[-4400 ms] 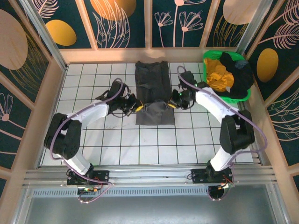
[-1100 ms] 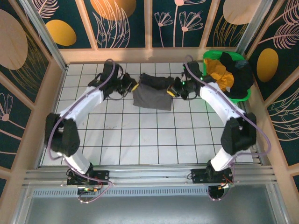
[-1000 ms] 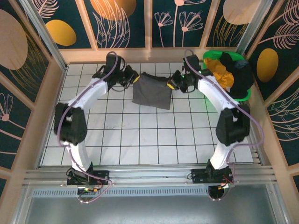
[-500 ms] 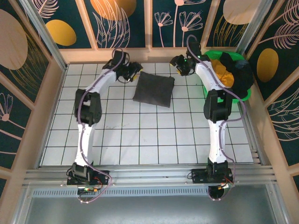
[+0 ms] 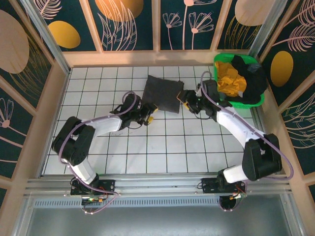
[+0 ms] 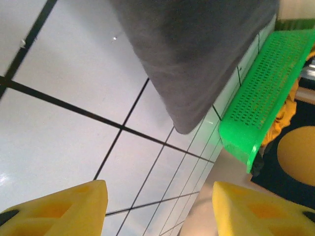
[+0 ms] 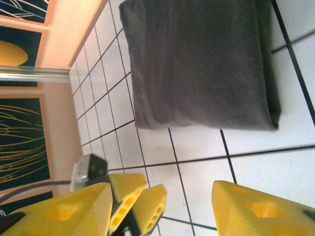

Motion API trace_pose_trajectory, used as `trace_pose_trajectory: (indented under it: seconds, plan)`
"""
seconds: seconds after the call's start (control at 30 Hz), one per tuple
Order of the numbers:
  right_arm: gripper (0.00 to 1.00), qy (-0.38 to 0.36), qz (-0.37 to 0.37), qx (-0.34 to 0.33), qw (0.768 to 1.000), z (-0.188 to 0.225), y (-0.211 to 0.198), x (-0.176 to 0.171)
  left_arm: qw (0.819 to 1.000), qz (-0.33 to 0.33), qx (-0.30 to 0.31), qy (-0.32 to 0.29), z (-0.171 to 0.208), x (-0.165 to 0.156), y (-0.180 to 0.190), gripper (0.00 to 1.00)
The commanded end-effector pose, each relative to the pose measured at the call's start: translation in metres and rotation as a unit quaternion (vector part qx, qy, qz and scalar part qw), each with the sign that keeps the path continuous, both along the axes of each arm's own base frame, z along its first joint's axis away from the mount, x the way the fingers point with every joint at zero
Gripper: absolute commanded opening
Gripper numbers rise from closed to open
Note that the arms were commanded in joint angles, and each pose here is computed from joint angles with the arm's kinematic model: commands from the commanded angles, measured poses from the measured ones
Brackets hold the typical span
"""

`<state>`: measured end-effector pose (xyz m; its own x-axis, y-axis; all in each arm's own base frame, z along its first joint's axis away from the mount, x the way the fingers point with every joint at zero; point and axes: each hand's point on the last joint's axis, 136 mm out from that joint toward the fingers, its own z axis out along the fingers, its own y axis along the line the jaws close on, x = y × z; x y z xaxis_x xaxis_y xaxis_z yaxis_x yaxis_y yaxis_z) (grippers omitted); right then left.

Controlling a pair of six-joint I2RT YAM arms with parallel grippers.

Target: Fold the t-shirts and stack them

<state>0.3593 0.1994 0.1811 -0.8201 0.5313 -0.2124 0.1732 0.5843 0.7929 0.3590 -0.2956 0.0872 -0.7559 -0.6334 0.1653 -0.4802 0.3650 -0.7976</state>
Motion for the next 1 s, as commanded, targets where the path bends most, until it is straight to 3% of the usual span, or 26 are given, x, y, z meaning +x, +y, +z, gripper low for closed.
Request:
trace_pose_trajectory:
  seconds: [0.0,0.1,0.27,0.43,0.53,0.67,0.73,0.87,0.97]
  plan:
    - [0.56,-0.029,-0.013,0.046,0.998,0.022,0.001,0.001,0.994,0.075,-0.064,-0.042,0.021,0.046,-0.008,0.58]
    - [0.56,-0.030,-0.011,0.037,0.999,0.025,-0.002,0.000,0.993,0.086,-0.061,-0.043,0.013,0.064,-0.015,0.59]
    - [0.56,-0.032,-0.024,0.038,0.998,0.030,-0.012,0.002,0.993,0.109,-0.023,0.028,-0.029,0.065,-0.017,0.58]
    - [0.56,-0.031,-0.029,0.040,0.998,0.030,-0.018,0.001,0.992,0.119,-0.016,0.035,-0.045,0.081,-0.024,0.54]
    - [0.56,-0.027,-0.031,0.042,0.998,0.028,-0.020,0.000,0.991,0.126,-0.006,0.046,-0.057,0.089,-0.027,0.44]
    - [0.56,-0.025,-0.035,0.041,0.998,0.028,-0.022,0.003,0.988,0.138,0.014,0.062,-0.074,0.095,-0.025,0.12]
    - [0.56,-0.025,-0.035,0.041,0.998,0.029,-0.022,0.006,0.986,0.152,0.014,0.064,-0.076,0.096,-0.020,0.00]
    - [0.56,-0.031,-0.031,0.036,0.998,0.034,-0.022,0.009,0.982,0.180,0.014,0.051,-0.072,0.105,0.009,0.00]
    - [0.56,-0.034,-0.029,0.032,0.999,0.036,-0.022,0.011,0.977,0.211,0.021,0.037,-0.067,0.115,0.054,0.00]
